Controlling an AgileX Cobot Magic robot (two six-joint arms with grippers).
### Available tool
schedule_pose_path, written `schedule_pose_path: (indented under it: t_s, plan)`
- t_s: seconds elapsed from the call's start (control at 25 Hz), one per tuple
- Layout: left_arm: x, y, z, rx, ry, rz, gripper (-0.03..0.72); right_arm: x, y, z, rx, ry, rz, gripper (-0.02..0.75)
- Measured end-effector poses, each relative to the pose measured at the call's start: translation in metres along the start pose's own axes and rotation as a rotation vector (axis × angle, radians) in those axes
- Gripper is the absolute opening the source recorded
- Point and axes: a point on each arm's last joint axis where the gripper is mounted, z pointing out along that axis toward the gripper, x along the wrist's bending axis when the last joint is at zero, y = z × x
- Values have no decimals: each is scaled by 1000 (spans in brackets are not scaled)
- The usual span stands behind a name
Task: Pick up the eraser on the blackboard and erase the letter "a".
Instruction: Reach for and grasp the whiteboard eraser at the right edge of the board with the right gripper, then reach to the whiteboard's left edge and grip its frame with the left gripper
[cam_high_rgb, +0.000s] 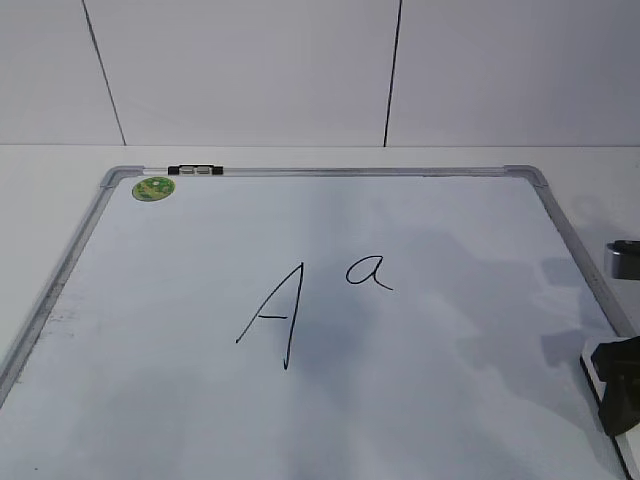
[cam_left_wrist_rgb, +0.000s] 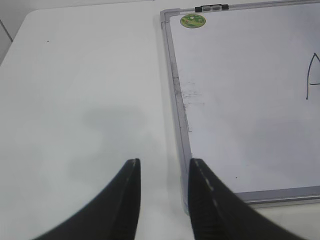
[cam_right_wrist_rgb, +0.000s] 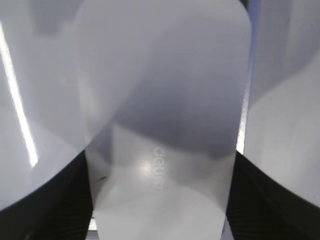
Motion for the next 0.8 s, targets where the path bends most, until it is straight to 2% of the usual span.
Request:
schedule_pose_path:
  t_s: [0.8]
  plan:
    - [0,0,0,0,0,0,245,0,0,0,0,0,0,559]
